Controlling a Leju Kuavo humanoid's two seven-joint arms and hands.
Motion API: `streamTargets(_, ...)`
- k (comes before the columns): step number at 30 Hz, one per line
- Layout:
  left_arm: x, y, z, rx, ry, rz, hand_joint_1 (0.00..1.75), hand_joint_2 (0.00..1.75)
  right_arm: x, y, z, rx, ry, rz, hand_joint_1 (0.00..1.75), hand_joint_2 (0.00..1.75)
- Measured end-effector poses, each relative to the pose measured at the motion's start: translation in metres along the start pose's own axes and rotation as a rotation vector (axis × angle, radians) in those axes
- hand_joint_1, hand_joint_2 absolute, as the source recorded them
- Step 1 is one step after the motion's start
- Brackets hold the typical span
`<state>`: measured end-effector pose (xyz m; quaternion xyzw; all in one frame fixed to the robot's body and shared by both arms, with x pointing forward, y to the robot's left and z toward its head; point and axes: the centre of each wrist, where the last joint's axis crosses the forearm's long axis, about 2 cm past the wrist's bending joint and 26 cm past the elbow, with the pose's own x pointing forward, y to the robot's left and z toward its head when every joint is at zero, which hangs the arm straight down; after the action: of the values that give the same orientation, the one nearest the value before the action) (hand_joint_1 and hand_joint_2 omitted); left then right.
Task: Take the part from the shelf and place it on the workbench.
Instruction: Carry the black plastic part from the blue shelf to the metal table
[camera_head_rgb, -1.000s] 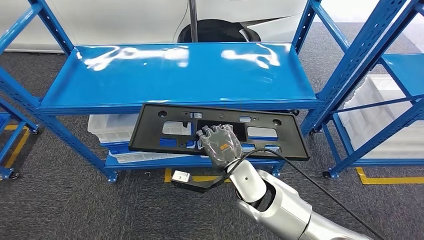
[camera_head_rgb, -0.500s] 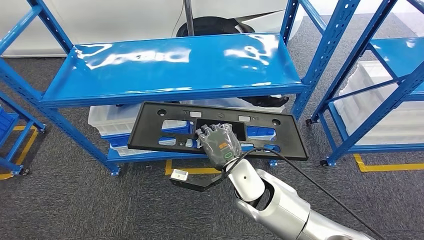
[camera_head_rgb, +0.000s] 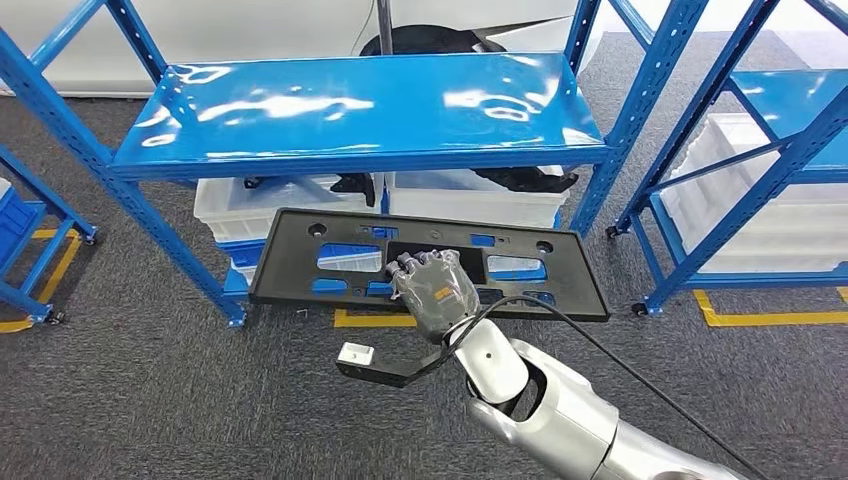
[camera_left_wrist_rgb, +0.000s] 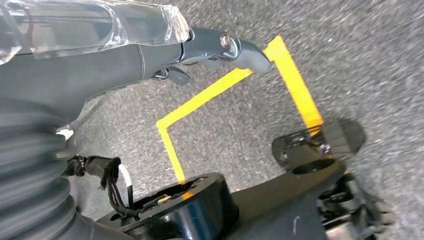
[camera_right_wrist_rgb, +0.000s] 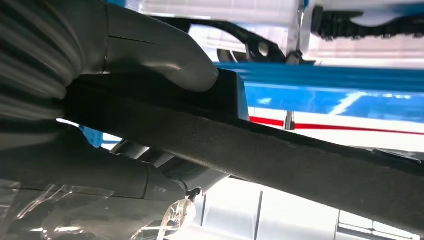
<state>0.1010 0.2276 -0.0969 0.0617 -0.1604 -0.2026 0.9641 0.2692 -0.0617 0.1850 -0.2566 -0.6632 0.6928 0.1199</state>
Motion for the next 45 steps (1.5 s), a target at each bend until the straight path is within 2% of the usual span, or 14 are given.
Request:
streamTargets(10, -0.002, 0.002, 0.000, 0.008, 0.004, -0.002, 0.00, 1.75, -0.001, 0.001, 0.001, 0.001, 0.021, -0.001, 1.75, 1.75)
streamTargets(23, 0.006, 0.011, -0.002, 0.035, -0.003, -0.021, 0.00, 1.75, -0.002, 0.001, 0.003, -0.002, 0.035, 0.010, 1.75, 1.75)
streamTargets(32, -0.002, 0.009, -0.002, 0.030, 0.014, -0.024, 0.00, 1.75, 0.000, 0.006, 0.006, 0.007, 0.043, 0.010, 1.75, 1.75)
streamTargets(45, -0.001, 0.010, -0.002, 0.037, 0.010, -0.026, 0.00, 1.75, 0.000, 0.007, 0.006, 0.009, 0.044, 0.006, 1.75, 1.75)
